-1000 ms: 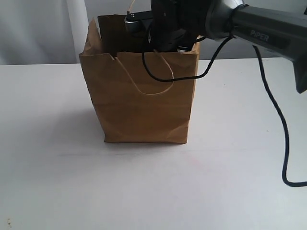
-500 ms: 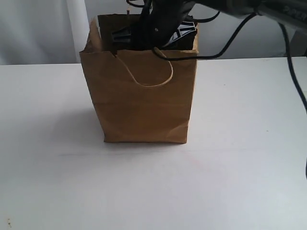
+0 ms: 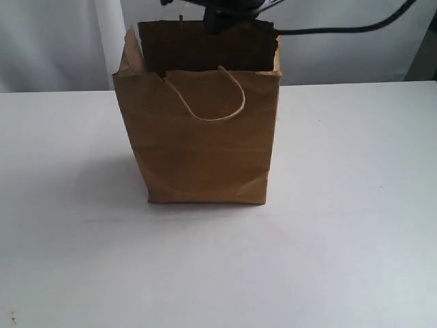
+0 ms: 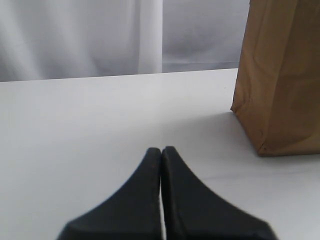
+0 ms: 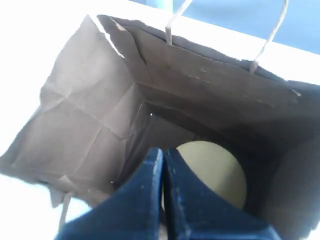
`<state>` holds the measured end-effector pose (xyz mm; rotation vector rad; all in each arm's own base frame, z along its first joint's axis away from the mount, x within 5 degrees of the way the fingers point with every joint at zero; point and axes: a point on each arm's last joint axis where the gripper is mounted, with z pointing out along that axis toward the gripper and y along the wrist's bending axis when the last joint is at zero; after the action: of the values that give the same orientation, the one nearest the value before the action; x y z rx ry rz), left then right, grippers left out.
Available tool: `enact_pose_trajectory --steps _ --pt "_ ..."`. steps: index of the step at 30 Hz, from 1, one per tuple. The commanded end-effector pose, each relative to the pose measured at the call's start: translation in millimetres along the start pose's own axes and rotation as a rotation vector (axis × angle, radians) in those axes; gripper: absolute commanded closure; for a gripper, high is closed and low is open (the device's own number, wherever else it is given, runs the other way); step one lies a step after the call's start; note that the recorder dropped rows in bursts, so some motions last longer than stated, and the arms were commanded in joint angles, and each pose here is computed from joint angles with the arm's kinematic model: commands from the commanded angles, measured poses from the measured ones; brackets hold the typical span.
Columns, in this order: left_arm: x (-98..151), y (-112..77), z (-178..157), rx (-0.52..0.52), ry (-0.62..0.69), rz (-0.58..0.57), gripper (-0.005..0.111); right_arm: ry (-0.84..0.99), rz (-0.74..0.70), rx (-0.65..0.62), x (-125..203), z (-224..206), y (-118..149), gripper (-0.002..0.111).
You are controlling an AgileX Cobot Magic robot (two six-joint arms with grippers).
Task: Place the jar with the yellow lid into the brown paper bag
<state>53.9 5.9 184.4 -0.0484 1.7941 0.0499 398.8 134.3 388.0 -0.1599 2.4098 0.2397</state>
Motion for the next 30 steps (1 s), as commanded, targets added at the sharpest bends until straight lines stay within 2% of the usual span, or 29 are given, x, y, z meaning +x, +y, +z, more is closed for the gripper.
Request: enact_pose_trajectory --steps 1,8,13,16,21,26,30 --pt "-1 -0.6 0 0.008 -0.008 -0.006 0.106 -0.028 -0.054 -0.007 0 -57 1 0.108" --pt "-1 -0.6 0 0.008 -0.008 -0.006 0.106 -0.055 -0.083 -0.012 24 -135 -3 0.108" --pt "-1 -0.6 0 0.008 -0.008 -0.006 0.106 -0.078 -0.076 -0.041 69 -166 -10 0.108" --pt "-1 -0.6 0 0.008 -0.008 -0.006 0.106 -0.162 -0.051 -0.105 103 -183 -12 0.108" --pt "-1 -0.6 0 0.008 -0.008 -0.006 0.106 -0.295 -0.004 -0.181 165 -189 -21 0.108" --pt "-1 -0.6 0 0.008 -0.008 -0.006 0.106 -0.360 0.071 -0.227 226 -169 -31 0.108" --pt "-1 -0.6 0 0.008 -0.008 -0.006 0.106 -0.491 0.110 -0.230 252 -155 -40 0.108"
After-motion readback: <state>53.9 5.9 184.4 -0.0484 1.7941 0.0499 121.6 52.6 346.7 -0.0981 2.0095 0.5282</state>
